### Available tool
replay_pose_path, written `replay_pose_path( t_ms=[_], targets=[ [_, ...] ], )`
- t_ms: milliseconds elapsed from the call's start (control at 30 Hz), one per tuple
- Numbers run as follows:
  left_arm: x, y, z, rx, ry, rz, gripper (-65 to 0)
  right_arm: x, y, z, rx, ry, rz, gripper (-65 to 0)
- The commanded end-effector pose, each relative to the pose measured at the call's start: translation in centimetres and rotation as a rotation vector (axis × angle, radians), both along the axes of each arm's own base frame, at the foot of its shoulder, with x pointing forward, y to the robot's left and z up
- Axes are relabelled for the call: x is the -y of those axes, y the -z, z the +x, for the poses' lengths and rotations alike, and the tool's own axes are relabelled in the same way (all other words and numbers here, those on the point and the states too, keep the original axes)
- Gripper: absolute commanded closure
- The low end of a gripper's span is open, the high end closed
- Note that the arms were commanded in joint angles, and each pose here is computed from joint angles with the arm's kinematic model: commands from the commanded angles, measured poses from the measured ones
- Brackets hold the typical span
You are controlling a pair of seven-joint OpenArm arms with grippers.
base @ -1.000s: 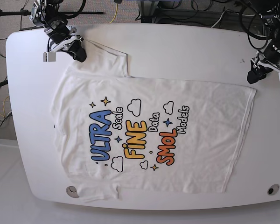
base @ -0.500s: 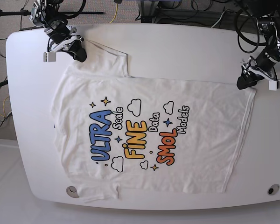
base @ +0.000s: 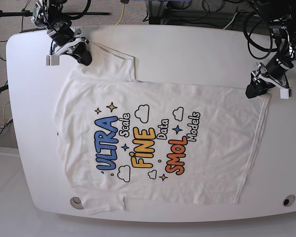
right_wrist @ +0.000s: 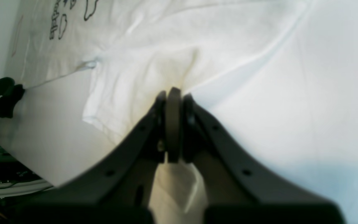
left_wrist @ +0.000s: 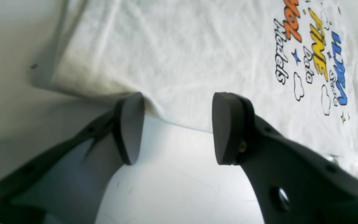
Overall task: Fold the T-shirt properly
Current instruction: 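Close the left gripper on the shirt's shoulder corner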
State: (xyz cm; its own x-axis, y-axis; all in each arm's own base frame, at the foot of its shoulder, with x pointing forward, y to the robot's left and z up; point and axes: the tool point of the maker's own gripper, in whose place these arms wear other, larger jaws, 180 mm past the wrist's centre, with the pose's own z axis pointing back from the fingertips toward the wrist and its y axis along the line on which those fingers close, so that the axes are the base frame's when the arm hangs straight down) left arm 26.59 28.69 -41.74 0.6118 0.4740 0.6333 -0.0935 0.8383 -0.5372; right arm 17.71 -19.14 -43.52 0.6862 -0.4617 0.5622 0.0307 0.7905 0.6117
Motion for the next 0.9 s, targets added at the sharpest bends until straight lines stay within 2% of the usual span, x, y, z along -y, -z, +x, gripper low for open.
replay_pose_path(
  t_ms=[0,567,867],
  targets=[
    [-0.5,1.1,-1.0,-0.078,0.014,0.038,-33.1,0.2,0.8,-1.0,-0.051,-0.024,-0.030,0.0],
    [-1.2,0.2,-0.1,-0.034,0.003,0.026,-32.7,0.1,1.0,-1.3,-0.062,-0.028,-0.031,0.0],
    [-1.4,0.9,-0.1,-0.045,-0.014,0.006,-32.6,0.1,1.0,-1.3,-0.059,-0.028,-0.029,0.0]
  ],
)
